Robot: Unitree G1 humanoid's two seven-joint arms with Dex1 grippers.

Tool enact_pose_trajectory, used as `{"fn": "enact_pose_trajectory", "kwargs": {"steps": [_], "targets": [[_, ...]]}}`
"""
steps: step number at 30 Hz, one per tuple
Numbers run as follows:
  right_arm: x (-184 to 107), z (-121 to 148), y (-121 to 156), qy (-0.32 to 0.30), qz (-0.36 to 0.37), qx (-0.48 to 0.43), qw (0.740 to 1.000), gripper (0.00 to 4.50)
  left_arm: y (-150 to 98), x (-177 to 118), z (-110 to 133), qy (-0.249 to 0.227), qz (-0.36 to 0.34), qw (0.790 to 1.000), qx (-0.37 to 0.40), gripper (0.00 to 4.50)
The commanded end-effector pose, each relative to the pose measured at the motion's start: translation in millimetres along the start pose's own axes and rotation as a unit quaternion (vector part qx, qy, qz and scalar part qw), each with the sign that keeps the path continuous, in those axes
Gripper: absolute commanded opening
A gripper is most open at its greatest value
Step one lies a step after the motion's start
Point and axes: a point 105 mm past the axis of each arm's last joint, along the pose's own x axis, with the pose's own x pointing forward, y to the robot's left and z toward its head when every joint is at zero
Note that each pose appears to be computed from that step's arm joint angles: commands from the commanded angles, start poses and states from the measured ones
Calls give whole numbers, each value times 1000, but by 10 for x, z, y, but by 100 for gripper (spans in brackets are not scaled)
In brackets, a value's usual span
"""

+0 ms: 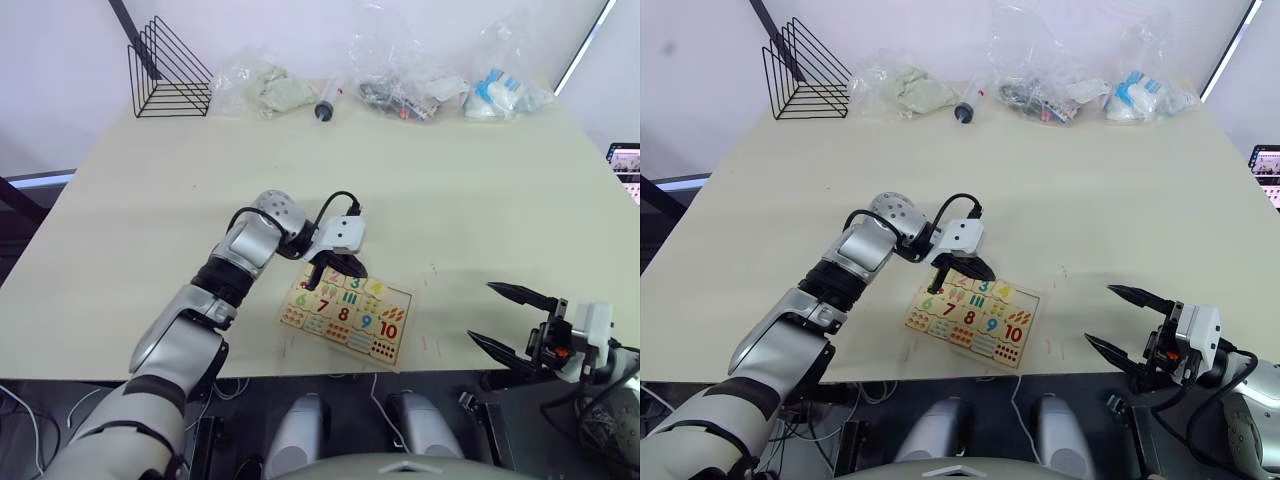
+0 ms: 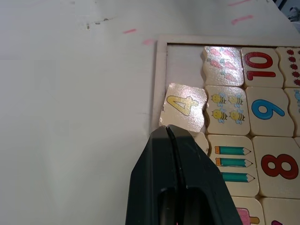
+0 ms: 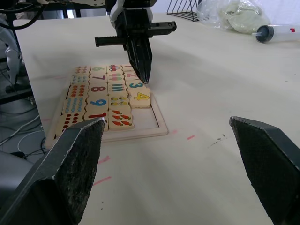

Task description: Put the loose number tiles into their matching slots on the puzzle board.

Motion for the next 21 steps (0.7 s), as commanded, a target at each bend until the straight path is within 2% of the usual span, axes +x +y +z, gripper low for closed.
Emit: {"fn": "enact_pose_trajectory", "kwargs": {"steps": [1, 21], "targets": [[-14, 79, -12, -9, -3, -16, 1000, 450, 0, -19, 62, -1, -3, 1000, 20, 2], [-26, 82, 1, -7, -1, -16, 1000, 450, -97, 72, -14, 10, -27, 999, 20, 2]]}}
